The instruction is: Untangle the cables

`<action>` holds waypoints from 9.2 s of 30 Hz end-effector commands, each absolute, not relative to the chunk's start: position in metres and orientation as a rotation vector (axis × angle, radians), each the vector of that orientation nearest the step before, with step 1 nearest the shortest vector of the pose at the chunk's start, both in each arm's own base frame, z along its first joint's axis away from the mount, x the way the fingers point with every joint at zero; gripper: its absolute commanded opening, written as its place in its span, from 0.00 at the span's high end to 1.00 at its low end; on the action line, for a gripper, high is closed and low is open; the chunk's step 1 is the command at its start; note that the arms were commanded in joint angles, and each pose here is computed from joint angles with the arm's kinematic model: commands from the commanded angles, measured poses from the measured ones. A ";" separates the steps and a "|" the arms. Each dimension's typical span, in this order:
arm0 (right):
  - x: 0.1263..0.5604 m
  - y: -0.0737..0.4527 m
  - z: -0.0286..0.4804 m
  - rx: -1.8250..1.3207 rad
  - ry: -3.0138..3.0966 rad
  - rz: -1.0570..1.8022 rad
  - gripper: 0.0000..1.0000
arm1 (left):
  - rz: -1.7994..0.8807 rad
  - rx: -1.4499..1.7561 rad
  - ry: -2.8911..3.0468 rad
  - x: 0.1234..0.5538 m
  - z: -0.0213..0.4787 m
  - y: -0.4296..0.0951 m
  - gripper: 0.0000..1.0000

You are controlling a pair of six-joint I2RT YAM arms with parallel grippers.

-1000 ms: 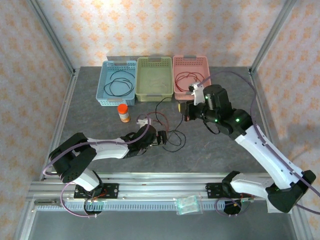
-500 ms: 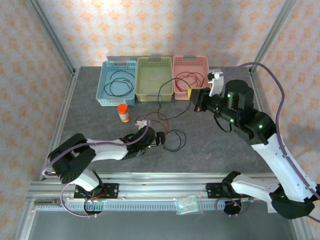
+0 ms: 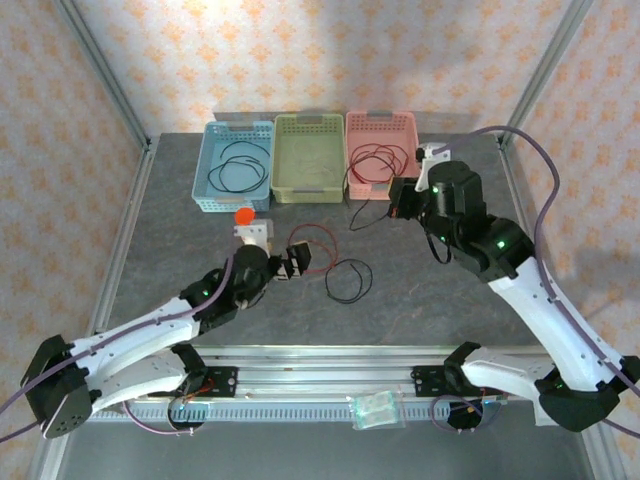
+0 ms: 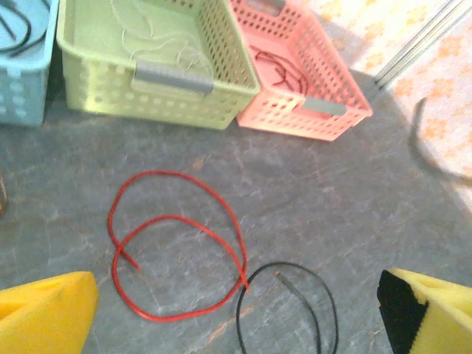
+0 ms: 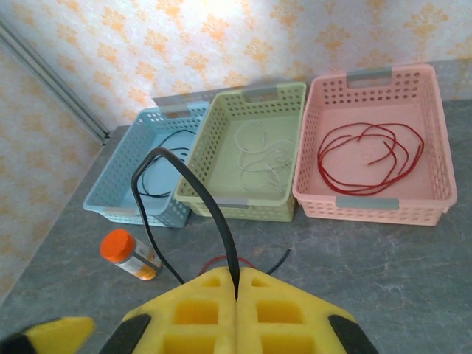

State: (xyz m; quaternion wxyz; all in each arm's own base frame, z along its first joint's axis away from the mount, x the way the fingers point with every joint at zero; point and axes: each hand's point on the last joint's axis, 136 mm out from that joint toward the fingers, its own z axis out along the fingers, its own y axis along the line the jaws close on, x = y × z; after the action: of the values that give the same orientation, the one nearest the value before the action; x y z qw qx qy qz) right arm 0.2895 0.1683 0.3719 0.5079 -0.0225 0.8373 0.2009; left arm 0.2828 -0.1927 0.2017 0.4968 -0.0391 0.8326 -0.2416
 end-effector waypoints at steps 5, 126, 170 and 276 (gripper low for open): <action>0.297 0.179 0.355 -0.137 1.958 0.480 1.00 | -0.624 0.170 1.994 0.294 0.265 -0.204 0.02; 0.253 0.279 0.255 -0.251 1.851 0.687 0.34 | -0.408 -0.666 1.987 0.572 0.221 0.001 1.00; 0.276 0.204 0.101 0.057 2.613 0.347 0.52 | -0.559 -0.135 2.043 0.334 0.228 -0.183 0.17; 0.247 0.200 0.248 -0.524 2.182 0.562 1.00 | -1.054 0.421 1.985 0.278 0.210 -0.298 0.74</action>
State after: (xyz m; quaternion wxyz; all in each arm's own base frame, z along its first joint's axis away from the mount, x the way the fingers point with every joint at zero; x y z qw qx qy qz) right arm 0.2486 0.1959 0.2258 0.3809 -0.1987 0.8788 0.2078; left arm 0.2748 -0.2924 0.1965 0.4057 0.1612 0.8030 -0.4057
